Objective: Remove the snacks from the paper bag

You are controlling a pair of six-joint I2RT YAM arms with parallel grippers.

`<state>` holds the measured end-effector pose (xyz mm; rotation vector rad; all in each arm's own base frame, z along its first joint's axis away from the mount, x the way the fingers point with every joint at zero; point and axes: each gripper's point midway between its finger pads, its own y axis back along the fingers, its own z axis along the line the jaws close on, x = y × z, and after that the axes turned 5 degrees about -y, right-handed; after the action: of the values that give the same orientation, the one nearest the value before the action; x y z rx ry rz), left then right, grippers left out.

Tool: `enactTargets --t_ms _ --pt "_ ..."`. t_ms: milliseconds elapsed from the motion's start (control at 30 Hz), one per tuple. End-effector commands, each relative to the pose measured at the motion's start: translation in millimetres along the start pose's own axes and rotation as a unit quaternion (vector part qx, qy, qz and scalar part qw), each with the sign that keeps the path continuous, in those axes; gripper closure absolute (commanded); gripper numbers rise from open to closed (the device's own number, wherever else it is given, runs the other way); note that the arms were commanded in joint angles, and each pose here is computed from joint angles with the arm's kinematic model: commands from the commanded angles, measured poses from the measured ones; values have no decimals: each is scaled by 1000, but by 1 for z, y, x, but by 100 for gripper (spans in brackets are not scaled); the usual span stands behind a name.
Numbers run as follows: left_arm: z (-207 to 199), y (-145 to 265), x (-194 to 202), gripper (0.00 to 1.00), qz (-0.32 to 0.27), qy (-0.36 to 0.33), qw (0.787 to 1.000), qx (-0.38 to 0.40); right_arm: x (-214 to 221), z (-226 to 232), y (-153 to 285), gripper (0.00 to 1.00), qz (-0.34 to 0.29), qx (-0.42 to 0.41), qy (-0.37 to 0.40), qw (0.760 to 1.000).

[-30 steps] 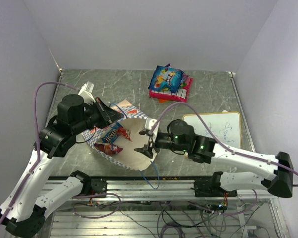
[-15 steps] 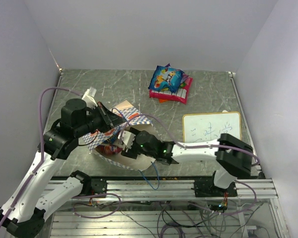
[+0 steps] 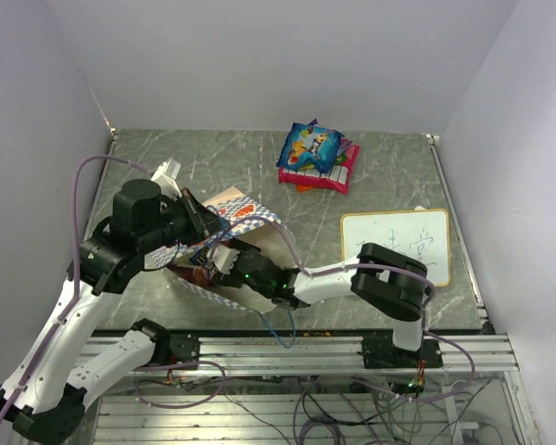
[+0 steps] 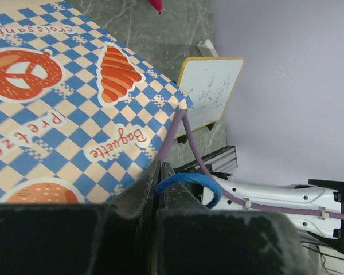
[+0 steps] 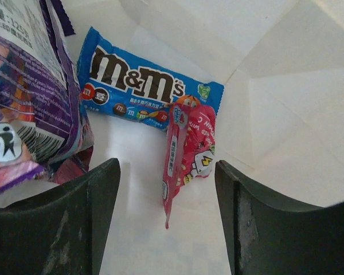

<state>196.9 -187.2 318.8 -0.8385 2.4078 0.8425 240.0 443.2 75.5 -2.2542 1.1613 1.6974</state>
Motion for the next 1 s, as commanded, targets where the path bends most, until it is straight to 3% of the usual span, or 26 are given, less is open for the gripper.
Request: enactTargets --t_ms 0,233,333,500,700,967 --pt "-16 3 -6 93 12 -51 998 26 7 -10 -19 35 2 36 4 999" --pt "-19 17 1 93 1 -85 995 58 32 -14 -44 63 24 64 2 998" --pt "-12 20 5 93 18 -88 995 35 37 -17 -46 83 37 77 3 996" --pt "-4 26 -19 93 -3 -125 992 -31 13 -19 -32 99 15 61 -23 998" --pt "1 17 -40 93 -37 -138 988 -59 -6 -21 -2 100 -12 31 -32 999" --pt "9 2 -44 93 -16 -117 988 -95 -29 -24 28 100 -46 -36 -9 998"
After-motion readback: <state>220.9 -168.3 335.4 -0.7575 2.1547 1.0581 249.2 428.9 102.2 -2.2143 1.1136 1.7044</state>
